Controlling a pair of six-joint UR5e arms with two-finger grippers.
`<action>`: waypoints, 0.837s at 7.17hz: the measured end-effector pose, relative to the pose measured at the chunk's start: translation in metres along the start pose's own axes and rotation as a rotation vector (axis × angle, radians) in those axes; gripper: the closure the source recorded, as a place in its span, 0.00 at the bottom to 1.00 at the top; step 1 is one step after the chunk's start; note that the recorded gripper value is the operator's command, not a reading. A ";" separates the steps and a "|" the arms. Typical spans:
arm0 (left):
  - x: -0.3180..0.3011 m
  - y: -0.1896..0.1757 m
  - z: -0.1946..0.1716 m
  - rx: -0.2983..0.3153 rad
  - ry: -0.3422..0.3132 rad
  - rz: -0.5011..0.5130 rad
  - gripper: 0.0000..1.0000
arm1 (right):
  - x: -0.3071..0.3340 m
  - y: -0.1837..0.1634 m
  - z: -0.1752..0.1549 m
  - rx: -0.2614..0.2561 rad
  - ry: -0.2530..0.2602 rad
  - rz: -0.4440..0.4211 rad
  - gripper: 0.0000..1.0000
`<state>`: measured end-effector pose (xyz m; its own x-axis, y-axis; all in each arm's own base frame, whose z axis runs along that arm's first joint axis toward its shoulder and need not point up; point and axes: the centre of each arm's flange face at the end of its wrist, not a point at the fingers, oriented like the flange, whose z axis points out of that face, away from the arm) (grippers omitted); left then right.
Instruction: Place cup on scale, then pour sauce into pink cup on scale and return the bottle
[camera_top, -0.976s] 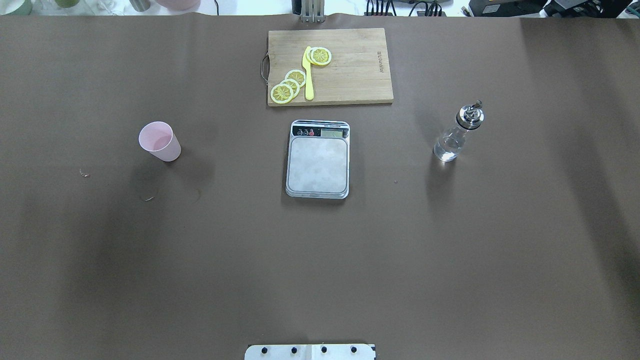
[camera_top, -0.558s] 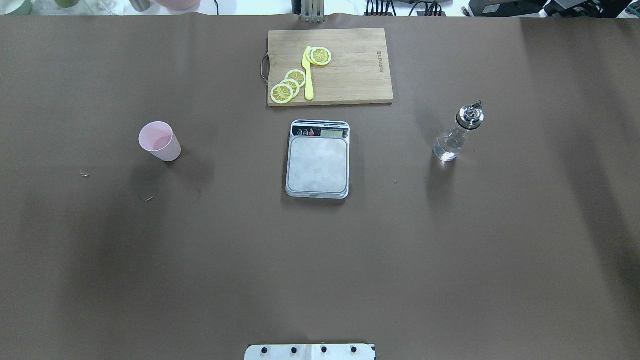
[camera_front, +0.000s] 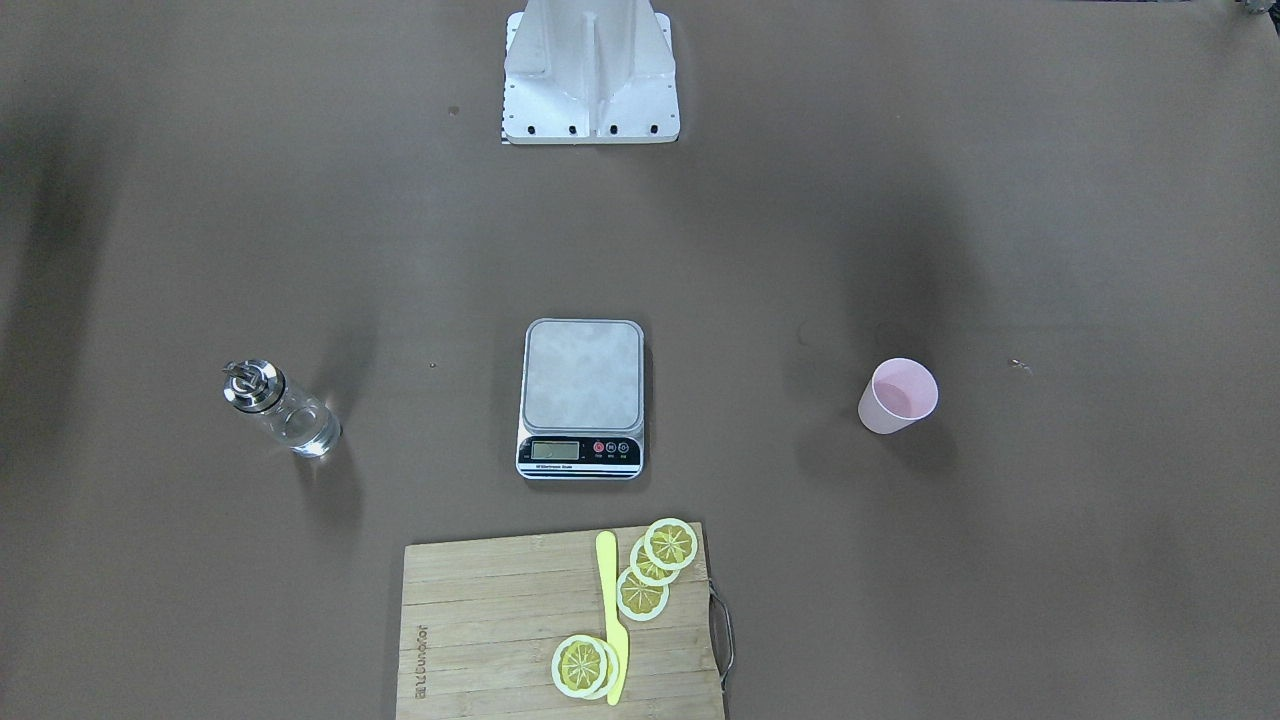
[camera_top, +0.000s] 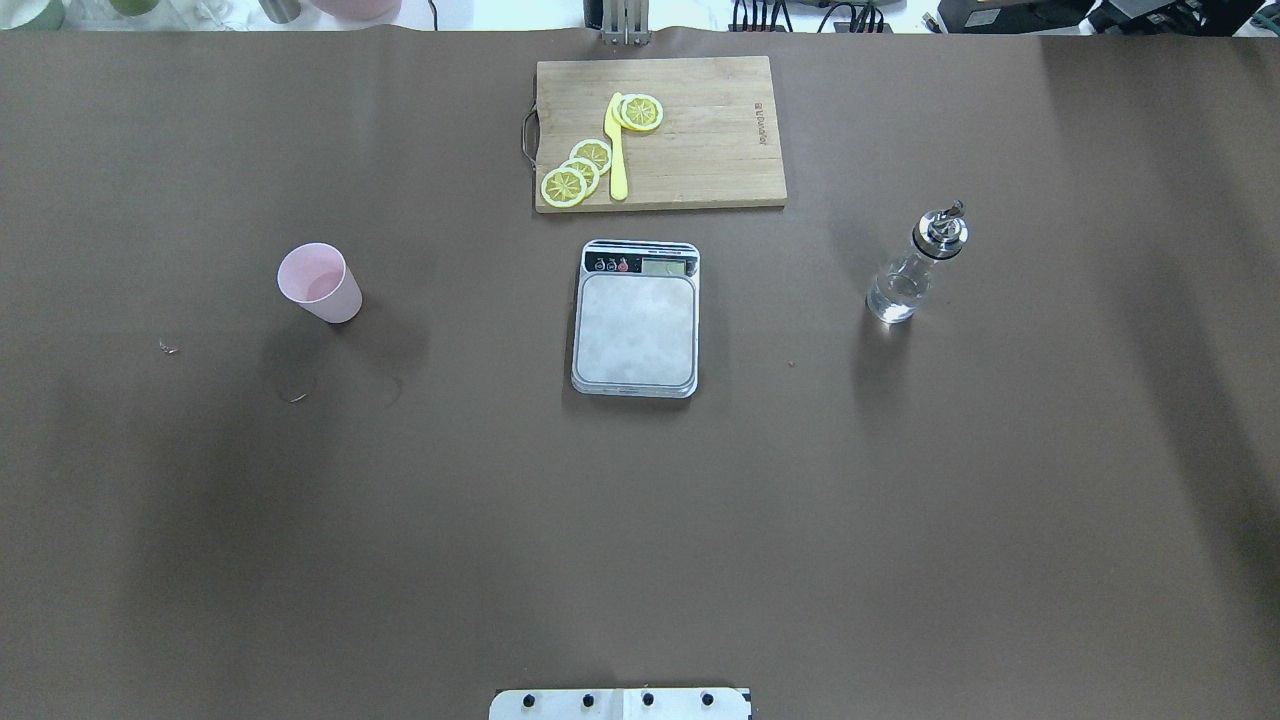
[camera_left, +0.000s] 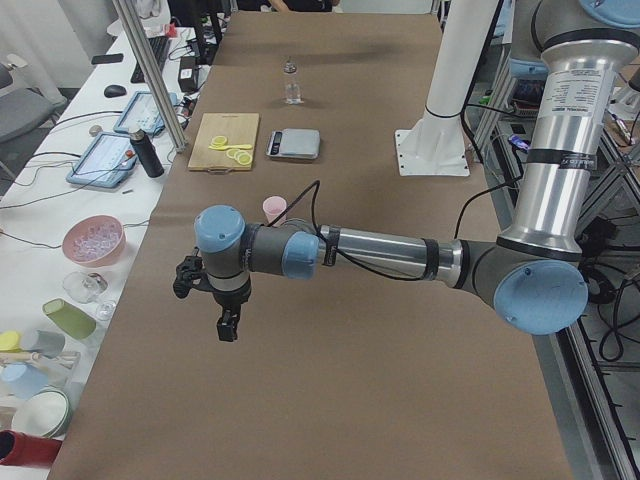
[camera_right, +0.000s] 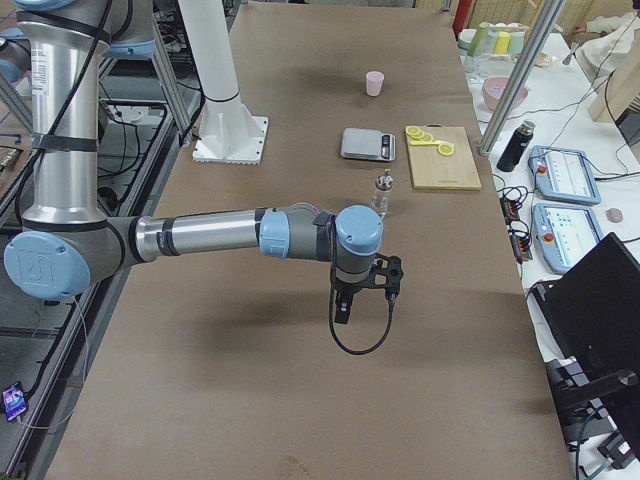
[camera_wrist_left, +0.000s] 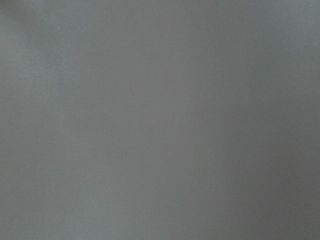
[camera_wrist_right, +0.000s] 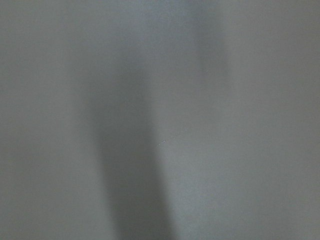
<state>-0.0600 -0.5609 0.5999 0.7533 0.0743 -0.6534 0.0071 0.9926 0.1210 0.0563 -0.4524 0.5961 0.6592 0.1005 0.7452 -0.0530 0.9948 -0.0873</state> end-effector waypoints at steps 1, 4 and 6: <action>0.000 0.000 0.000 0.000 0.004 -0.002 0.02 | 0.000 0.000 0.000 0.000 -0.001 0.001 0.00; 0.001 0.001 -0.001 0.000 0.005 -0.003 0.02 | 0.001 -0.001 0.000 0.001 0.001 0.002 0.00; 0.009 -0.006 -0.006 0.010 0.009 -0.008 0.02 | -0.005 -0.004 -0.005 0.012 0.001 -0.010 0.00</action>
<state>-0.0573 -0.5656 0.5894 0.7472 0.0676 -0.6612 0.0194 0.9922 0.1233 0.0571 -0.4573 0.5890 0.6603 0.0906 0.7456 -0.0556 0.9959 -0.0718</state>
